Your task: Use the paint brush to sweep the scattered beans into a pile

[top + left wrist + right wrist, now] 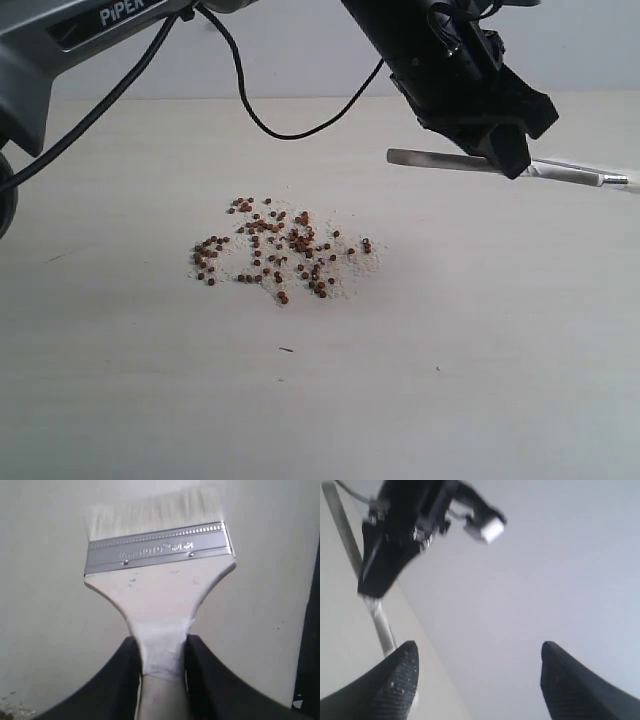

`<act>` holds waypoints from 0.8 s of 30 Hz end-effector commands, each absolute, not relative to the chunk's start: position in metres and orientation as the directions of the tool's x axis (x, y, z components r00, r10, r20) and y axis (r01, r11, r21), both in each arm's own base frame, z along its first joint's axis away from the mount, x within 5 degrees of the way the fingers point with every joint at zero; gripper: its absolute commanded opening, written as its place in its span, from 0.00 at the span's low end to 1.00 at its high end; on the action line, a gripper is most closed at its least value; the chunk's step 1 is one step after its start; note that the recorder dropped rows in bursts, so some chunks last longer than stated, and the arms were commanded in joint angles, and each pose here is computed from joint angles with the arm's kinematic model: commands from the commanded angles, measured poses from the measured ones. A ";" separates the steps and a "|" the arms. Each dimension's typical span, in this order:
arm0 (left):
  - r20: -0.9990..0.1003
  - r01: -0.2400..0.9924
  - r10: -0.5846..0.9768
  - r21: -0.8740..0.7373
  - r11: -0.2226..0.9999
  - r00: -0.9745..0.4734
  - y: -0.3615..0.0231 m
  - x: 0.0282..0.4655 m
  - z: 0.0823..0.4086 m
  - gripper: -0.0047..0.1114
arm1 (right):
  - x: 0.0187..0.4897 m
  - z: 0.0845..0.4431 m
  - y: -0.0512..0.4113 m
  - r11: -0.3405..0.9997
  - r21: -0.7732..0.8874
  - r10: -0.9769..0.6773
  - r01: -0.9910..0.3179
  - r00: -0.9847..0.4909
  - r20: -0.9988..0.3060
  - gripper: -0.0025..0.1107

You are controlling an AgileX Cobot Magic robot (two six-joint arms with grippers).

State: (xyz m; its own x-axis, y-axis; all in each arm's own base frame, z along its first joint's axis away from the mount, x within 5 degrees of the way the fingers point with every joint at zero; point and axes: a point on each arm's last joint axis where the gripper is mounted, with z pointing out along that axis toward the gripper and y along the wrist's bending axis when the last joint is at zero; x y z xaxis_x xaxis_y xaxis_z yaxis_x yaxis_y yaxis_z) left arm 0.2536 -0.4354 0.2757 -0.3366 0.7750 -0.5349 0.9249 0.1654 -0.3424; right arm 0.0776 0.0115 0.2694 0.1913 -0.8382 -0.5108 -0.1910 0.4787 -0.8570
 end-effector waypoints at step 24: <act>-0.658 0.907 0.720 -0.410 -0.099 -0.219 -0.456 0.210 0.295 0.04 | 0.079 0.243 0.010 0.297 -0.931 -0.929 -0.211 0.161 -0.333 0.59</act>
